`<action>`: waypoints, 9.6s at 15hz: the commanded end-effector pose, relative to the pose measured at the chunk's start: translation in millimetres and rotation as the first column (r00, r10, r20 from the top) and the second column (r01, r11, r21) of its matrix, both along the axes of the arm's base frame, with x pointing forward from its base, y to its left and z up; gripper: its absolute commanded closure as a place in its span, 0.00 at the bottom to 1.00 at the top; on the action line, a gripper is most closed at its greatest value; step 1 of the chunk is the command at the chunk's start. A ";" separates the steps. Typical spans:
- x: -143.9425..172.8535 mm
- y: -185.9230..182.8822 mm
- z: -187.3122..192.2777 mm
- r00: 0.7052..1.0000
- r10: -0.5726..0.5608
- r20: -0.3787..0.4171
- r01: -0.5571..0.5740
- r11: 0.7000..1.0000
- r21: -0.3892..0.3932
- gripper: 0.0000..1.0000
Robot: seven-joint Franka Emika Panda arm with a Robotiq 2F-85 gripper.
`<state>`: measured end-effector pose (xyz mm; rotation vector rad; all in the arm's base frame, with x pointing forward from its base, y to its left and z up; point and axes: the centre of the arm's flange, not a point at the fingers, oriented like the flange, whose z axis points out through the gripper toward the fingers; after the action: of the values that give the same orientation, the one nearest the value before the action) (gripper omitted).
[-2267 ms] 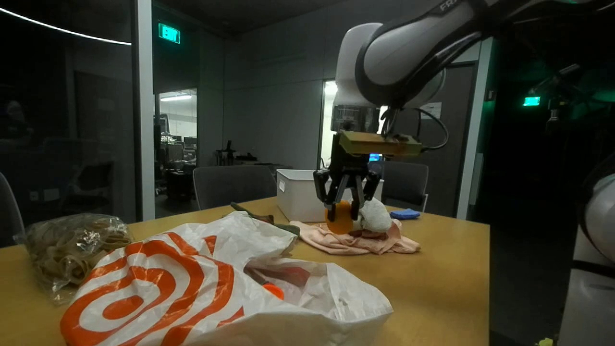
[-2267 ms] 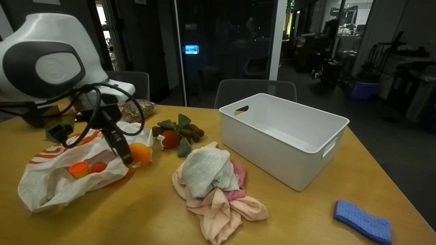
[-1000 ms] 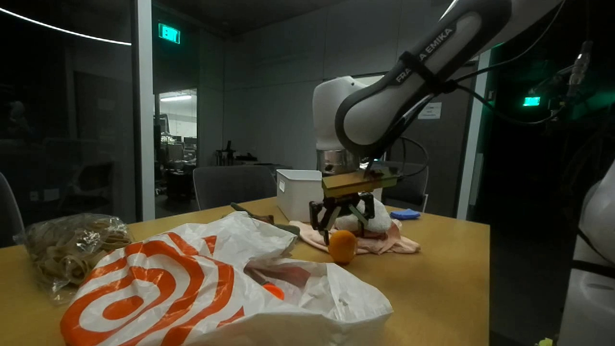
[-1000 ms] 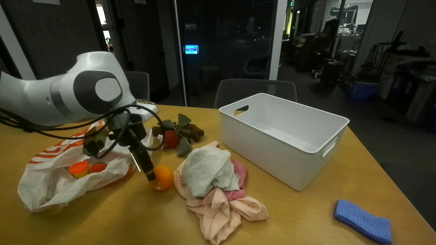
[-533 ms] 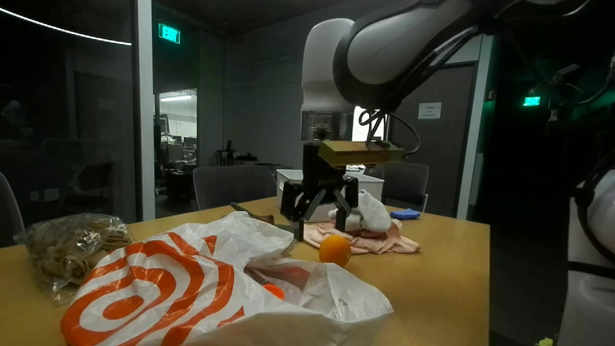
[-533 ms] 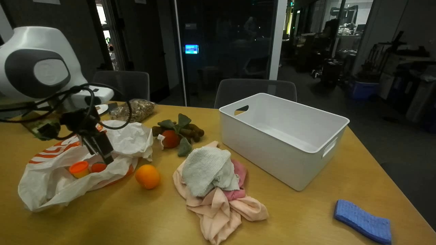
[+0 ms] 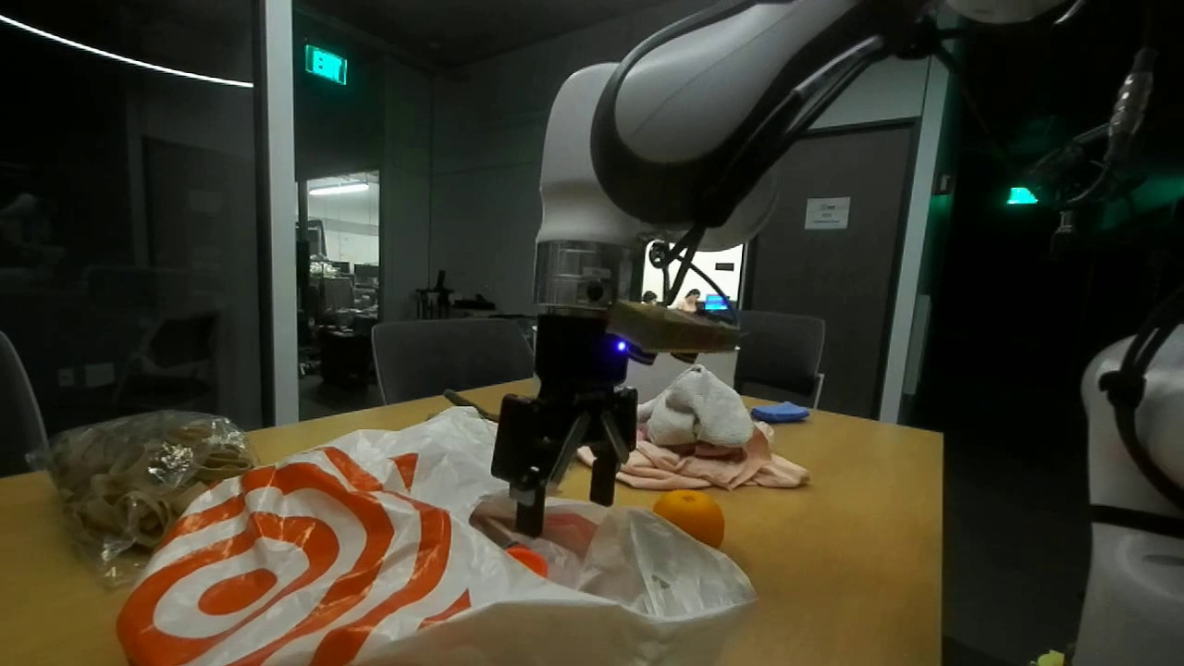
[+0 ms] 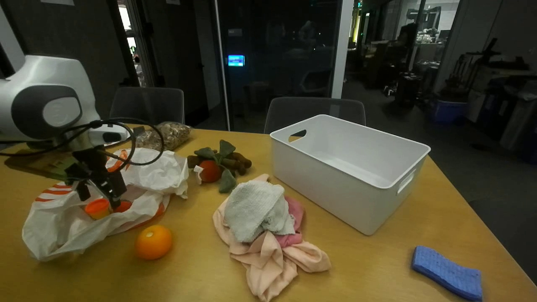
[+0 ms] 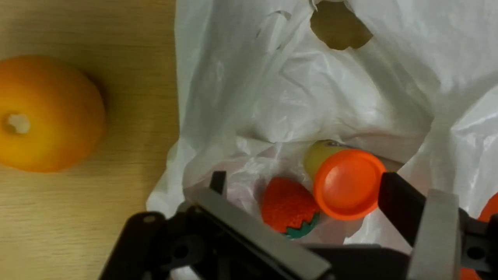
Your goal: Remove the orange plush toy, yellow container, strawberry plush toy from the plastic, put them on the table, lift the white towel, peach and pink shirt and put them in the plastic
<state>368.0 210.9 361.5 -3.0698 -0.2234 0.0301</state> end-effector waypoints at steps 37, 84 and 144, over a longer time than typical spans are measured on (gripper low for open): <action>29.1 -115.5 63.3 0.905 -0.423 0.034 0.425 0.904 -0.042 0.91; 16.4 46.0 -35.7 0.973 0.231 0.009 -0.219 0.935 -0.280 0.00; 52.5 -144.5 -9.5 0.694 -0.621 0.365 0.716 0.650 -0.255 0.00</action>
<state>433.1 57.8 329.2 -3.3206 1.0589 -0.2254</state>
